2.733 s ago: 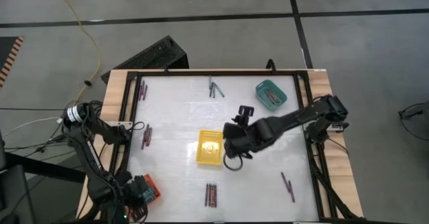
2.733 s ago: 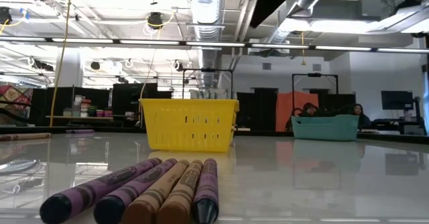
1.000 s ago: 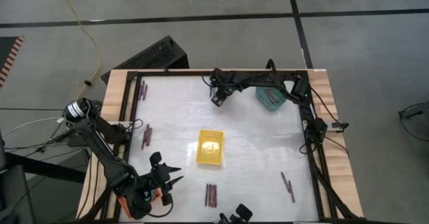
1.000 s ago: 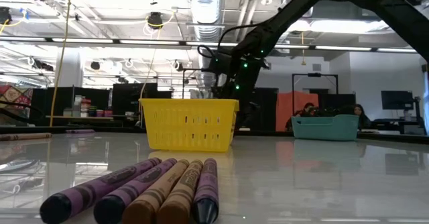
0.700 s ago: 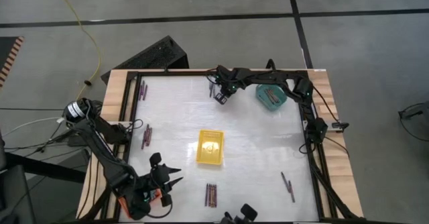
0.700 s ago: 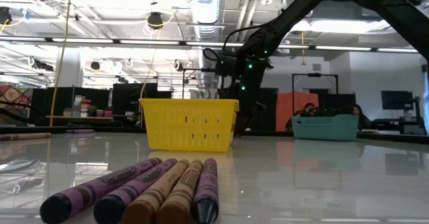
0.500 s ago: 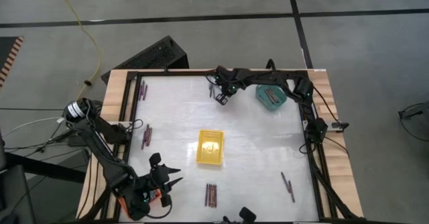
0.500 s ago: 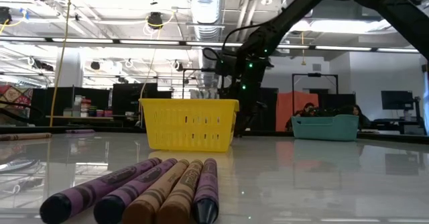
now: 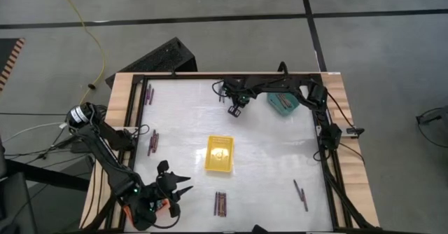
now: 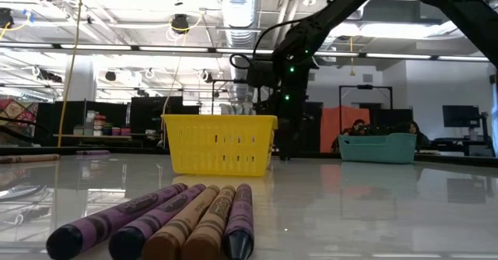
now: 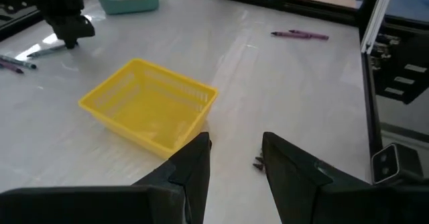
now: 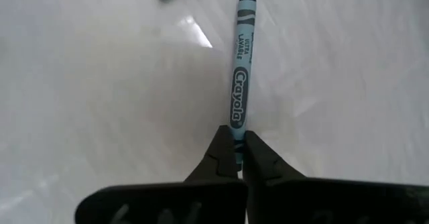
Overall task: Sort crayons
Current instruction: Put the dark blue crayon into the orange basket
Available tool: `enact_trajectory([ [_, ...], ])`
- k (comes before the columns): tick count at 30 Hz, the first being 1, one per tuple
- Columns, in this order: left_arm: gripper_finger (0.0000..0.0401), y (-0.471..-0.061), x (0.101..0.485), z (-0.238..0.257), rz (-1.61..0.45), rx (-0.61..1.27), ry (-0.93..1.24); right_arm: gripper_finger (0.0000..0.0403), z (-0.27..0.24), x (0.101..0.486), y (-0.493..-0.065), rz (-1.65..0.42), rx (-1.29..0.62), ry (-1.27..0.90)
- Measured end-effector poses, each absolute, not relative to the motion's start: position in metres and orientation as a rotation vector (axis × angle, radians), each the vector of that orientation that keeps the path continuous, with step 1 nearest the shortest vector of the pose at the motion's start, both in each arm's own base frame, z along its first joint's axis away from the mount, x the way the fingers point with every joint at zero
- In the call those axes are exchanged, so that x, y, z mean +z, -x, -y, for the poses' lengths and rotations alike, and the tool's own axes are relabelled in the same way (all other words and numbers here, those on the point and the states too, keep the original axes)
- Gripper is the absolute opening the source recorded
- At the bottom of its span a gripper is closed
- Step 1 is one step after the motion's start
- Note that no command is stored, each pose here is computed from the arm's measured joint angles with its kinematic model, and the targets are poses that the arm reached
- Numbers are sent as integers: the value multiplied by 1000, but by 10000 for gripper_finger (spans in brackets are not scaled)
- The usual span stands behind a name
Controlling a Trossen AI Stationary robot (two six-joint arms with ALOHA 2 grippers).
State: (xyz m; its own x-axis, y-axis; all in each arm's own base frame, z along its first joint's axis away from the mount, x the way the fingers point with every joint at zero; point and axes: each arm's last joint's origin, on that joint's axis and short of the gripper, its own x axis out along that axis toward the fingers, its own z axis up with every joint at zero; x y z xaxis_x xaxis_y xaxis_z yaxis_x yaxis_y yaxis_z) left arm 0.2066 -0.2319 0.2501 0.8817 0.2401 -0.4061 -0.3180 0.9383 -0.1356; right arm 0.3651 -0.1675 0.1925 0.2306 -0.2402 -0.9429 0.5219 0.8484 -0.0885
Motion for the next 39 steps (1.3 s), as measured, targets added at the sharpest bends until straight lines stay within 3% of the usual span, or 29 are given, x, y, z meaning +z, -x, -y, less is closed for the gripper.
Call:
enact_trajectory([
  [12, 125, -212, 253, 229, -356, 320, 151, 0, 116, 280, -340, -1086, -527, -137],
  [27, 125, -224, 275, 227, -82, 566, -6, 0, 10, 377, -285, -776, -282, -35],
  [30, 125, -233, 284, 227, -92, 518, -21, 0, -13, 387, -276, -730, -206, -26],
  [36, 125, -253, 314, 227, -3, 215, -82, 0, -63, 401, -264, -617, -26, 1],
  [39, 125, -255, 326, 225, 68, 192, -148, 0, -88, 406, -259, -557, 41, 23],
])
